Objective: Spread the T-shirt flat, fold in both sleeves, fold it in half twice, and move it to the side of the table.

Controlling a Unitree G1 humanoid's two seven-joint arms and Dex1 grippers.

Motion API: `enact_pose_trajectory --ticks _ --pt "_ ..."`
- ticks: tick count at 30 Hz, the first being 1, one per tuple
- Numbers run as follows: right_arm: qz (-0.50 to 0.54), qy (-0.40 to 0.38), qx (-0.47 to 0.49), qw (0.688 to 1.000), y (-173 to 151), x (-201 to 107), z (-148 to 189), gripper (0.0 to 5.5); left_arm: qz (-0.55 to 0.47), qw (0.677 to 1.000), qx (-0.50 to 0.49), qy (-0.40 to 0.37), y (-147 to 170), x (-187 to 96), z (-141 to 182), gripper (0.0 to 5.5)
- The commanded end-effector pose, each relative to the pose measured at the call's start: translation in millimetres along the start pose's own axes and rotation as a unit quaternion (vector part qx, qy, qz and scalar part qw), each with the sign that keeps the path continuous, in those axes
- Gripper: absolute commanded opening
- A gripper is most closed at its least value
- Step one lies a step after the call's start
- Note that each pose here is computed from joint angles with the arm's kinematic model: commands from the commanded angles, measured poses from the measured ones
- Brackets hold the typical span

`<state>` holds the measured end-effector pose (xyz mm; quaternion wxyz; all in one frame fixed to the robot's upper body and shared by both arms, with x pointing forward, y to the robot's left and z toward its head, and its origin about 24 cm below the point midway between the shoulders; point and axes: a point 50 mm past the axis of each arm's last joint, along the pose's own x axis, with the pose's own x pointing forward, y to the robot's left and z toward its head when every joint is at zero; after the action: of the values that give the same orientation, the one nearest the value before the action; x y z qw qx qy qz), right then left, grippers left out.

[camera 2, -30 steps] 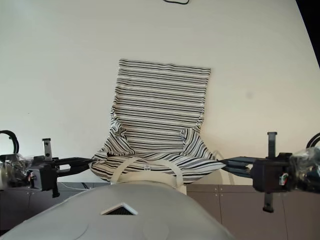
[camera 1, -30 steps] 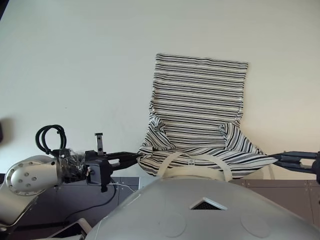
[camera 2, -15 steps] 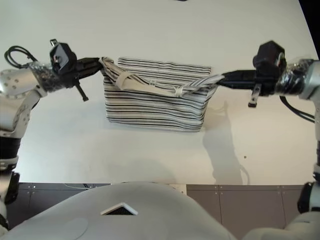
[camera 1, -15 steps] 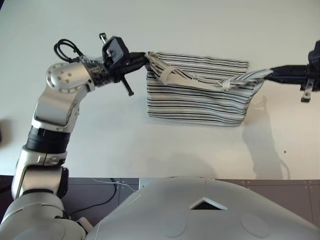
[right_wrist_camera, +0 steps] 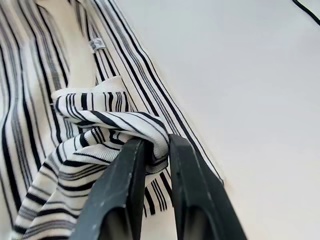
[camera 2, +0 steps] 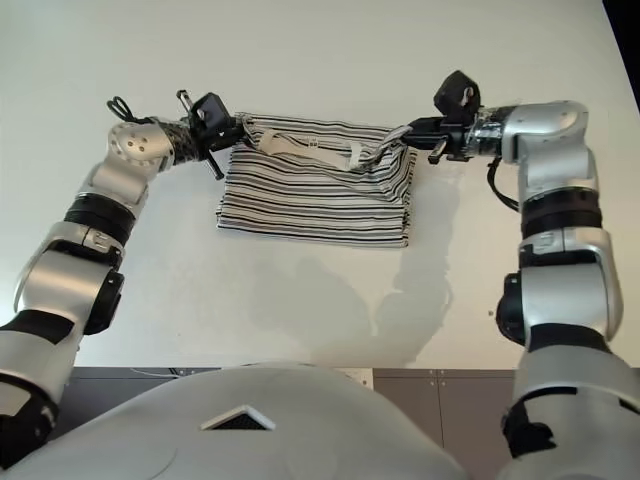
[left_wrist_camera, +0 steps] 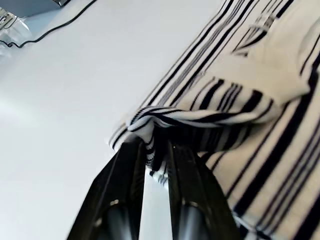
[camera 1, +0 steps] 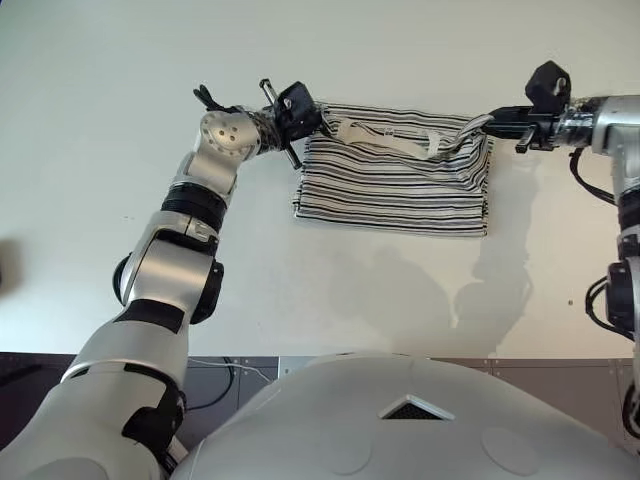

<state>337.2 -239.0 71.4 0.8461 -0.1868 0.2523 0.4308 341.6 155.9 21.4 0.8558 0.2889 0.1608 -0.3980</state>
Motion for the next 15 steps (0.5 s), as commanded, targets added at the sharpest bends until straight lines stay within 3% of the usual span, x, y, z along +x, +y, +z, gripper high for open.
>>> enact_pose_trajectory --ticks 1,5,9,15 --pt "-0.047 -0.006 0.007 0.999 -6 7 1 1.5 0.044 0.999 0.017 0.001 5 0 -3 1.3" --pt "-0.111 0.02 0.053 0.992 -12 -1 -22 2.18 0.129 0.991 -0.019 -0.039 28 -6 8 1.88" --pt "-0.158 0.064 0.064 0.983 -7 -6 -50 2.96 0.116 0.993 -0.037 -0.007 18 1 0 2.53" --pt "-0.169 0.02 0.029 0.985 0 -22 -38 3.94 0.133 0.991 -0.027 -0.019 22 -7 -1 3.54"
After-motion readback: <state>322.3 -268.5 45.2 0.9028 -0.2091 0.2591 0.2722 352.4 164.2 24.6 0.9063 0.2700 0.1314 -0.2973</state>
